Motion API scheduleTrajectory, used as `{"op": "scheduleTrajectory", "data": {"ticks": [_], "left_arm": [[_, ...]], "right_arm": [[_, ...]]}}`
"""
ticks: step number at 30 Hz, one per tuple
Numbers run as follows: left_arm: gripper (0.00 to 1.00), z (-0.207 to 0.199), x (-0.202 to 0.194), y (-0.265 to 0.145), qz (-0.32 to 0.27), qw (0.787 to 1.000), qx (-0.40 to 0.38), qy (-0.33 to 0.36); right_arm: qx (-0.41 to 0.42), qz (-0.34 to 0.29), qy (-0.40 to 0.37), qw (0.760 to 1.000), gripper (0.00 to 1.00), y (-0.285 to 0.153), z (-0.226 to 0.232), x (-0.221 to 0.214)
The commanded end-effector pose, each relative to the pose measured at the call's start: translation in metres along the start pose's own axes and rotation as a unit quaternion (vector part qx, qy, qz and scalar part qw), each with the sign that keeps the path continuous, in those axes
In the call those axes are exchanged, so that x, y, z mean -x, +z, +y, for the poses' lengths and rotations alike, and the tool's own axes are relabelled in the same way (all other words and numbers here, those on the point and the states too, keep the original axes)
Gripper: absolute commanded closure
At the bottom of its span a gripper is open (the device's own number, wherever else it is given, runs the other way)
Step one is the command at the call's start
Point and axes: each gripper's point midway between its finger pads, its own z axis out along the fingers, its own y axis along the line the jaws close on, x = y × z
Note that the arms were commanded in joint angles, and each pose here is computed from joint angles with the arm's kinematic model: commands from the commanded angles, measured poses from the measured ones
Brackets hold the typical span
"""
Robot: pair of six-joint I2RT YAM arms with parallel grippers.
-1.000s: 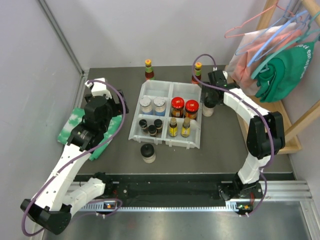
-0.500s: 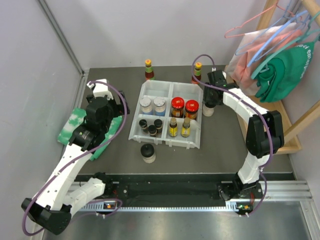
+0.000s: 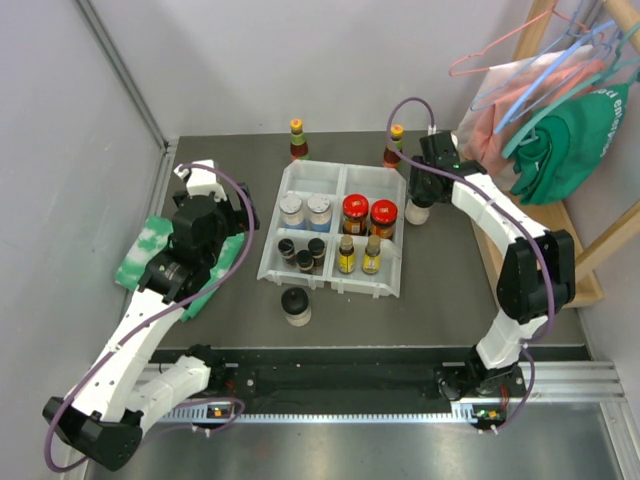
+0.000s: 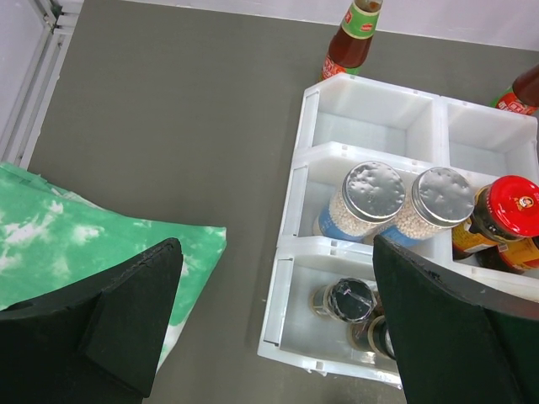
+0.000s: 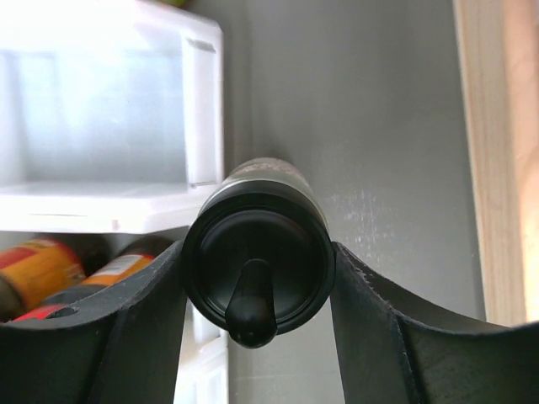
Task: Organize the condiment bottles
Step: Pick up the bottle from the corner of the board, then place the bottle in the storage box.
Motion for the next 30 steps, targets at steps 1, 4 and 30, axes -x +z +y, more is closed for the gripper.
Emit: {"op": "scheduleTrajectory", "data": {"ticks": [1,4,30], "left_arm": [[0.01,-0.004,0.013,-0.001,-0.027,1.0,-0.011,-0.006],[0.01,-0.004,0.012,-0.001,-0.026,1.0,-0.011,-0.006],[0.01,-0.002,0.004,0.004,-0.014,1.0,-0.005,0.008]], "right_arm": [[0.055,-0.137,0.009,0.989,1.0,-0.068,0.02,0.079],[0.075,-0.163,-0.014,0.984,1.0,-0.08,0.035,0.088],[0.13,-0.101,-0.099,0.981,1.0,0.003,0.113,0.089]]}}
